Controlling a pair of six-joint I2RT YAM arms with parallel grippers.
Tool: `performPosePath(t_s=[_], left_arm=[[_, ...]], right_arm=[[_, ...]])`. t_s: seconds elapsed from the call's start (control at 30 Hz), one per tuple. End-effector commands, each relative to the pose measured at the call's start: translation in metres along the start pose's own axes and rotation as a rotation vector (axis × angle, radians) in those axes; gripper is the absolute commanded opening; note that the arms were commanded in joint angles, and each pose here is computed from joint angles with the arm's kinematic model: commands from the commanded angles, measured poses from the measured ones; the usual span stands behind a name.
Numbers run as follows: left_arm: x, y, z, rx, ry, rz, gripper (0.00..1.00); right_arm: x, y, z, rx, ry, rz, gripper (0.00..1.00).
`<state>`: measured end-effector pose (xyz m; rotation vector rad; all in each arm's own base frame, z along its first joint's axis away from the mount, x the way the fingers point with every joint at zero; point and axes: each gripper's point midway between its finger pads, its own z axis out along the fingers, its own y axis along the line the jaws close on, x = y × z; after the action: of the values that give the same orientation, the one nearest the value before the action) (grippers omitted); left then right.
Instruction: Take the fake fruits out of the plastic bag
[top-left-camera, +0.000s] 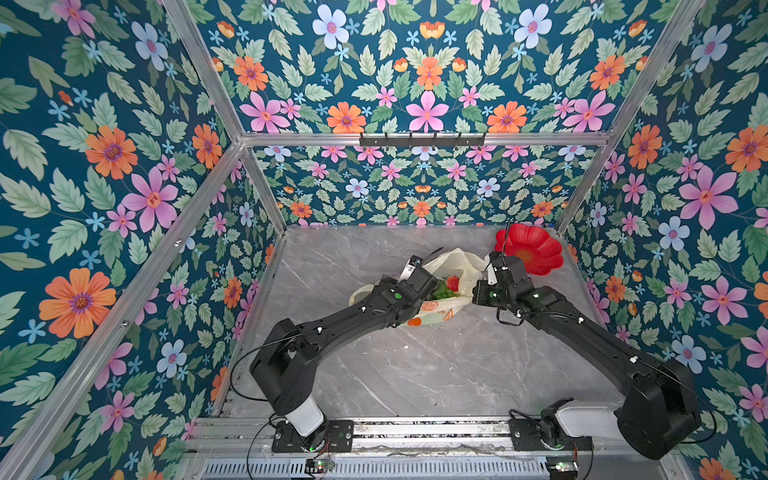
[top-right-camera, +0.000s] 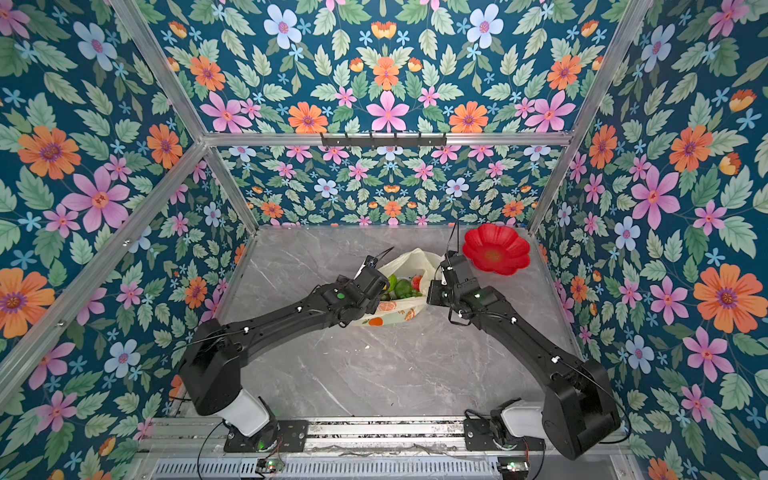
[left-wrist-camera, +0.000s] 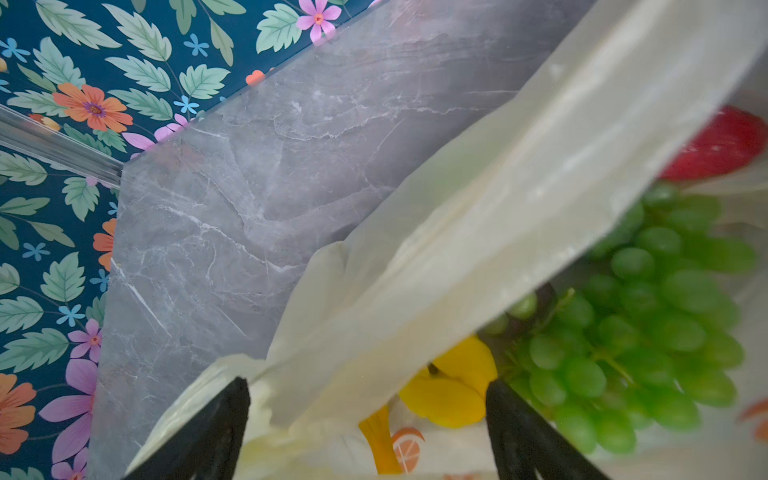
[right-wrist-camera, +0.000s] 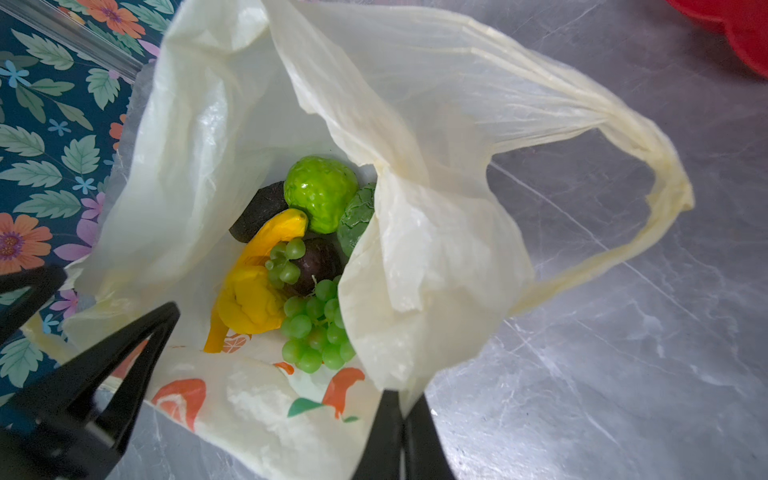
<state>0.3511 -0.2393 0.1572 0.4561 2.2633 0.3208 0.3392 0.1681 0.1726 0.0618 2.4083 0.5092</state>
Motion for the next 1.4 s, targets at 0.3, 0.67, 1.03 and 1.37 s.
performPosePath(t_s=[0.3, 0.67, 1.03, 1.37], left_arm=[[0.023, 0.032, 0.063, 0.039, 0.116, -0.177, 0.47], [0.044, 0.092, 0.082, 0.234, 0.120, -0.559, 0.04], [-0.002, 0.088, 0.080, 0.238, 0.112, -0.508, 0.41], [0.031, 0.099, 0.021, 0.073, 0.110, -0.535, 0.85]], right_arm=[[0.008, -0.015, -0.004, 0.059, 0.002, -0.049, 0.00], [0.007, -0.013, 0.015, -0.039, 0.026, 0.006, 0.00], [0.014, -0.012, 0.022, -0.052, 0.059, 0.042, 0.00], [0.023, -0.008, 0.012, -0.094, 0.058, 0.083, 0.00]])
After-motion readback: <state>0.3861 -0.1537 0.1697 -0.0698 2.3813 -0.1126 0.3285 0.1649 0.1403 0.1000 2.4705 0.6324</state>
